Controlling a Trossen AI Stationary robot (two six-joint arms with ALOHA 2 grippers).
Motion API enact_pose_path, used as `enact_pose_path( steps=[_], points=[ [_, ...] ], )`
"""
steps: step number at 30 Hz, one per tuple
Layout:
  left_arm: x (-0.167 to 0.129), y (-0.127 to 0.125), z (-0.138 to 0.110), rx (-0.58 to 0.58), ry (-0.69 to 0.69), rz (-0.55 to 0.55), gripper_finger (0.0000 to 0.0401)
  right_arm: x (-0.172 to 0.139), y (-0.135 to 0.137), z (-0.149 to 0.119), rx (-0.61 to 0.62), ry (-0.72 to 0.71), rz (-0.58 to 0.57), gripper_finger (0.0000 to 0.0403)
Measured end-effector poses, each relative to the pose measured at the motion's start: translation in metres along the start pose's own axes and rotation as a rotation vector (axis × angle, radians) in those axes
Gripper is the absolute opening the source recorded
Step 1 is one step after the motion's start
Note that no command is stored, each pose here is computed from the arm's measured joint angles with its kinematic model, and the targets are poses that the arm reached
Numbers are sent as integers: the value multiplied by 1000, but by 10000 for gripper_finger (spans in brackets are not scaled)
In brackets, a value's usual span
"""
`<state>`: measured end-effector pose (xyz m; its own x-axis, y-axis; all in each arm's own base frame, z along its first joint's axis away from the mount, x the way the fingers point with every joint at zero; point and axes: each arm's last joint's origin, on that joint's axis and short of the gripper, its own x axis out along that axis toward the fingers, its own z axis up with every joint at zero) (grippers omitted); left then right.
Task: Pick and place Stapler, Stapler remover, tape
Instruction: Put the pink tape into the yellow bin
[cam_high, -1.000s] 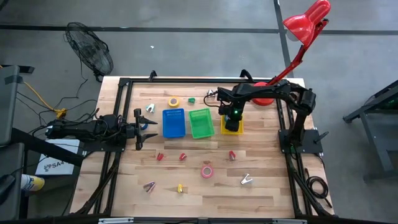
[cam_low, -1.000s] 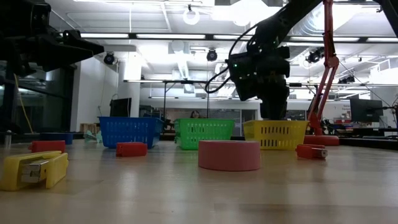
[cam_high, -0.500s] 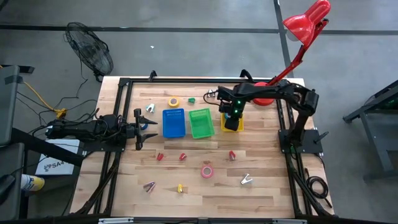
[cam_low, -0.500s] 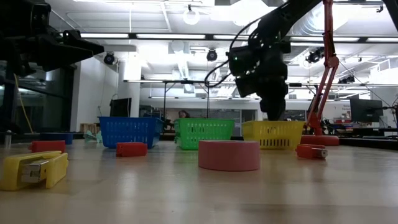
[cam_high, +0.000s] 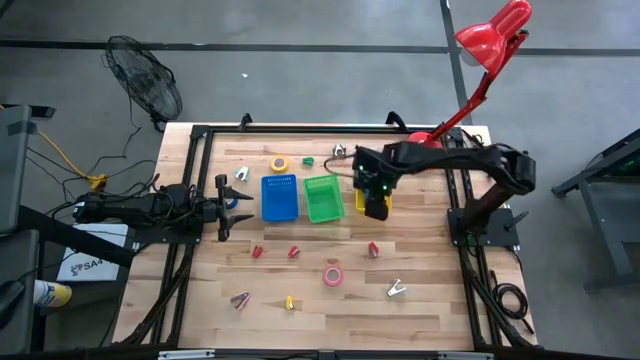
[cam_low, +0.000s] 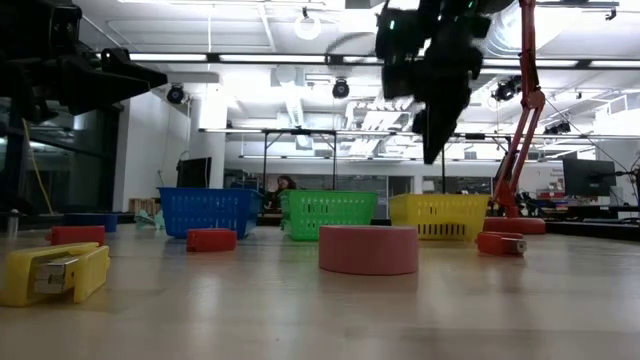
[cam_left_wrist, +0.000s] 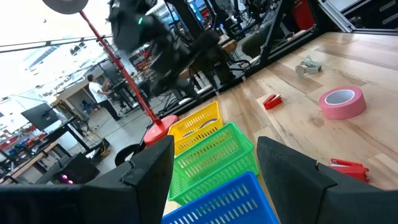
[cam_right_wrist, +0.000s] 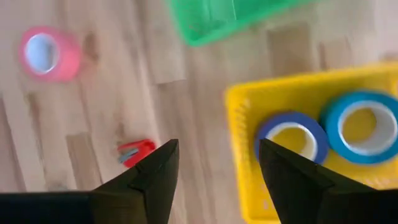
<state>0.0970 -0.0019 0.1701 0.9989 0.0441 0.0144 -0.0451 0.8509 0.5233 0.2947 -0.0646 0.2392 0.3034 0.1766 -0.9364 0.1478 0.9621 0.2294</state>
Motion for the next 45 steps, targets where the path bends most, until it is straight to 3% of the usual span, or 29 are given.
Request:
enact_pose_path(
  steps=[13, 25, 36, 45],
  points=[
    [0, 0, 0, 0, 0, 0, 227, 13, 87, 0, -345, -85, 14, 210],
    [0, 0, 0, 0, 0, 0, 227, 56, 153, -3, -529, -137, 93, 211],
    [0, 0, 0, 0, 0, 0, 227, 110, 189, -2, -515, -222, 63, 211],
    [0, 0, 0, 0, 0, -1, 227, 129, 193, -4, -464, -230, 15, 207]
  ],
)
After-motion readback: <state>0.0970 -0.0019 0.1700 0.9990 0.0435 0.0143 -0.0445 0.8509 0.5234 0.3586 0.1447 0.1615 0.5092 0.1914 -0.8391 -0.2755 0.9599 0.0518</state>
